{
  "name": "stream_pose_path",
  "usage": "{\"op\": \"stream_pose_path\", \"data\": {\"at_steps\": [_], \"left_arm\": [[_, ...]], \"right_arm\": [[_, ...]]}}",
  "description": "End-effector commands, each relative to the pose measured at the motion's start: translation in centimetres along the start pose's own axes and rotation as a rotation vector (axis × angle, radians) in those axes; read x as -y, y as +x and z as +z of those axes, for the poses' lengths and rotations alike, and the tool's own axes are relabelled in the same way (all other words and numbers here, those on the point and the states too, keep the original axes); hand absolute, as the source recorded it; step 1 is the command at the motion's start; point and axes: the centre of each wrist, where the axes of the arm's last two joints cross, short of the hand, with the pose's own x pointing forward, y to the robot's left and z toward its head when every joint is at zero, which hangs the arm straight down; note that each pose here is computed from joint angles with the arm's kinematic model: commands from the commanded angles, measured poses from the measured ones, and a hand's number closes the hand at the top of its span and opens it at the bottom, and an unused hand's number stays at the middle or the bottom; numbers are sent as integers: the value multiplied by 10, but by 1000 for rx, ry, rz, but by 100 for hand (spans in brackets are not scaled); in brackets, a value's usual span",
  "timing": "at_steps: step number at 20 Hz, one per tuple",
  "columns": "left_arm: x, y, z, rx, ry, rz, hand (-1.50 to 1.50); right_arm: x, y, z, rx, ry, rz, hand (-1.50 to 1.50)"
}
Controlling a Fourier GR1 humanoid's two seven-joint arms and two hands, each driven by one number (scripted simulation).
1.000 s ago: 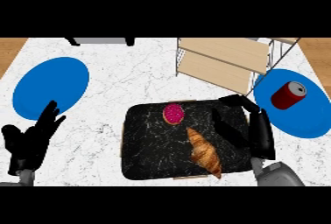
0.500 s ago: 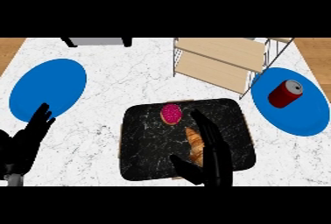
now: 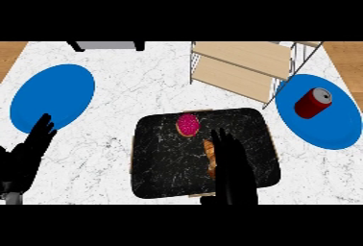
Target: Pick the croissant from the tray and place it in the tiered shelf
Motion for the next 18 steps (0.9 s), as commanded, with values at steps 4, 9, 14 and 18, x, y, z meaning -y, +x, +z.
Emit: {"op": "stream_pose_path", "data": {"at_steps": [4, 9, 14, 18], "left_arm": [[3, 2, 1, 10, -21, 8, 0], [0, -1, -1, 16, -32, 11, 0], [8, 3, -14, 14, -14, -4, 0], [7, 15, -12, 9, -34, 14, 0]], "right_arm": [[34, 33, 13, -110, 187, 328, -150], [46, 50, -1, -142, 212, 423, -150], [41, 48, -16, -155, 228, 429, -150], [37, 36, -21, -177, 274, 462, -150]]}}
